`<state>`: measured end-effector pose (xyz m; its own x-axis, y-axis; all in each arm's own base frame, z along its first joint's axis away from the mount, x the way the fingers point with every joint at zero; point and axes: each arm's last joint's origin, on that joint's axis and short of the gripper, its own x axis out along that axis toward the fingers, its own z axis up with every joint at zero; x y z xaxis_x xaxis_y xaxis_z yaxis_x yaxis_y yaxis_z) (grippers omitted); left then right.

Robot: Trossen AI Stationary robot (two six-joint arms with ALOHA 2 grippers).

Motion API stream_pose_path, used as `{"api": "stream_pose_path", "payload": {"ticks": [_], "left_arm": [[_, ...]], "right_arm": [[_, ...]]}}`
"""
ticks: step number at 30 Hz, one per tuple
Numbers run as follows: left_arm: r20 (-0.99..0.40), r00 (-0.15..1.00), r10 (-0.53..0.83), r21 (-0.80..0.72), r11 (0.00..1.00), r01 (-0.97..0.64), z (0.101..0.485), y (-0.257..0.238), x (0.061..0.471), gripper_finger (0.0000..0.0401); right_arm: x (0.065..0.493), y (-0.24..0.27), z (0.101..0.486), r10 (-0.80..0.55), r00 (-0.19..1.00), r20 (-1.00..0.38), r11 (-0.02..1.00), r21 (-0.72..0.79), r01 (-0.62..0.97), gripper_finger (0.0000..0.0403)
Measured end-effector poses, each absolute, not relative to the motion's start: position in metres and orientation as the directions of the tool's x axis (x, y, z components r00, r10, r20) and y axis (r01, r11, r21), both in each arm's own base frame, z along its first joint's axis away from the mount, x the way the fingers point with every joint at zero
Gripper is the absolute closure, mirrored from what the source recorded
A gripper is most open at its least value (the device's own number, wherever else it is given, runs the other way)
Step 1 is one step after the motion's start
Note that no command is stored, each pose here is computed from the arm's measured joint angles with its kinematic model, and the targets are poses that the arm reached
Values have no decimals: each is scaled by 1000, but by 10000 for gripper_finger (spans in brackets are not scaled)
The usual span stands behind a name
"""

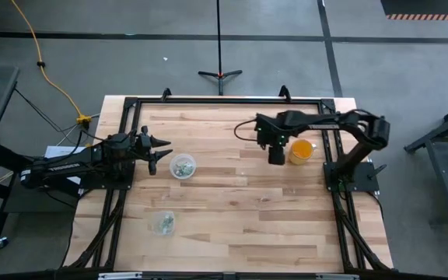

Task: Pick and place Stevia / Truvia into bins
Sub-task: Put the stevia packet in the top transparent container

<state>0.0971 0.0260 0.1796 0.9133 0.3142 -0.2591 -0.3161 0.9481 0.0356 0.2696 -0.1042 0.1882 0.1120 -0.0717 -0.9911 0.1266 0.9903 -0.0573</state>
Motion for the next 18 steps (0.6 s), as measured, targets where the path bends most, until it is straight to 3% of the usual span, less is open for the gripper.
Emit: {"api": "stream_pose_path", "payload": {"ticks": [18], "left_arm": [[-259,911,321,10,944,-329,180,26,97,224]], "right_arm": [[252,-99,154,-121,110,-986,988,-109,112,204]]}}
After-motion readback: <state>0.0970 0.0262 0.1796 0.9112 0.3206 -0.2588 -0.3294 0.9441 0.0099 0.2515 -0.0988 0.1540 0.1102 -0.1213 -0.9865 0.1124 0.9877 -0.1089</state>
